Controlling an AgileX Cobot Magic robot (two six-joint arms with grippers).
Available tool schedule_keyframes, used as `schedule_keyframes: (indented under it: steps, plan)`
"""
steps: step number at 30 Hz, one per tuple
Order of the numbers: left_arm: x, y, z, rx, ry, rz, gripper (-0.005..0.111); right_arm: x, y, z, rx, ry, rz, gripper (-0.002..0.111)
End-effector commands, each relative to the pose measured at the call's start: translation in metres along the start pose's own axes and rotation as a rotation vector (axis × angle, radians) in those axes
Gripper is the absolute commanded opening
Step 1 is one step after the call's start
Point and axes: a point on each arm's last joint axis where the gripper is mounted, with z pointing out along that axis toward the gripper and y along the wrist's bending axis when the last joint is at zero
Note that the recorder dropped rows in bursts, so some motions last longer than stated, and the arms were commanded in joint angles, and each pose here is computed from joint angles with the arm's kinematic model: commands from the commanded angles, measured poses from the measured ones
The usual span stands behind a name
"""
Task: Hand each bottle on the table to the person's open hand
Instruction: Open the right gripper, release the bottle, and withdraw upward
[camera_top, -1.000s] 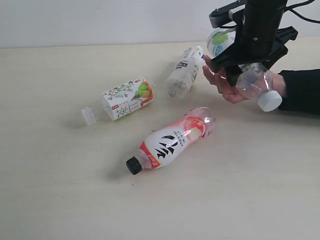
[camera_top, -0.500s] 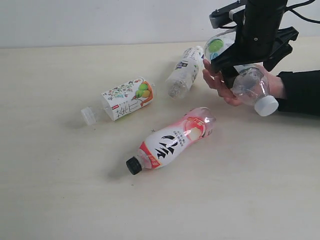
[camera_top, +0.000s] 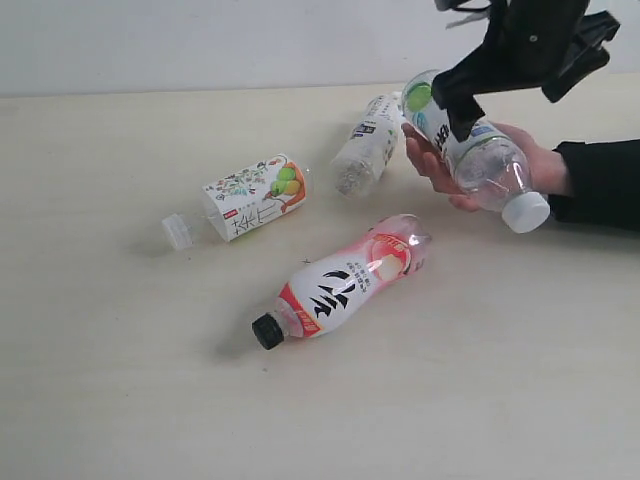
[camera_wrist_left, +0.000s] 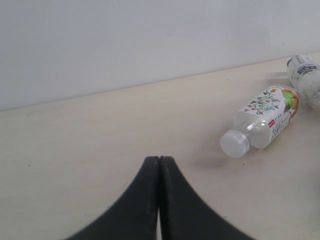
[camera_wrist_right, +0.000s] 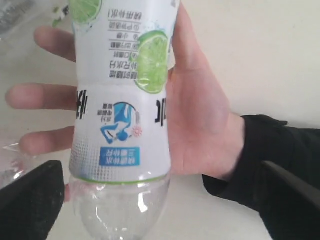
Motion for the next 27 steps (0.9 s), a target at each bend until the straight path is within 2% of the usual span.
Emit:
schedule_keyframes:
  steps: [1, 3, 5, 7, 10, 14, 18, 22, 27]
  plan:
    - [-0.001, 0.0, 0.0, 0.007, -0.012, -0.006, 0.001, 0.011, -0.002, -0.05, -0.09, -0.089, -0.048, 0.092]
    - [-0.001, 0.0, 0.0, 0.007, -0.012, -0.006, 0.001, 0.021, -0.001, -0.066, -0.138, -0.14, -0.07, 0.079]
    - [-0.001, 0.0, 0.0, 0.007, -0.012, -0.006, 0.001, 0.035, 0.0, -0.08, -0.171, -0.198, -0.079, 0.059]
    - [-0.001, 0.0, 0.0, 0.007, -0.012, -0.006, 0.001, 0.052, 0.001, -0.091, -0.197, -0.258, -0.087, 0.033]
    - [-0.001, 0.0, 0.0, 0.007, -0.012, -0.006, 0.001, 0.078, 0.002, -0.096, -0.21, -0.317, -0.104, 0.001]
    - [-0.001, 0.0, 0.0, 0.007, -0.012, -0.006, 0.001, 0.125, 0.008, -0.083, -0.214, -0.367, -0.176, 0.0]
    - [-0.001, 0.0, 0.0, 0.007, -0.012, -0.006, 0.001, 0.175, 0.02, -0.072, -0.271, -0.65, -0.174, 0.0]
    - [-0.001, 0.0, 0.0, 0.007, -0.012, -0.006, 0.001, 0.217, 0.02, -0.079, -0.27, -0.817, -0.118, 0.0]
    - [-0.001, 0.0, 0.0, 0.007, -0.012, -0.006, 0.001, 0.241, 0.017, -0.092, -0.257, -0.924, -0.105, 0.0]
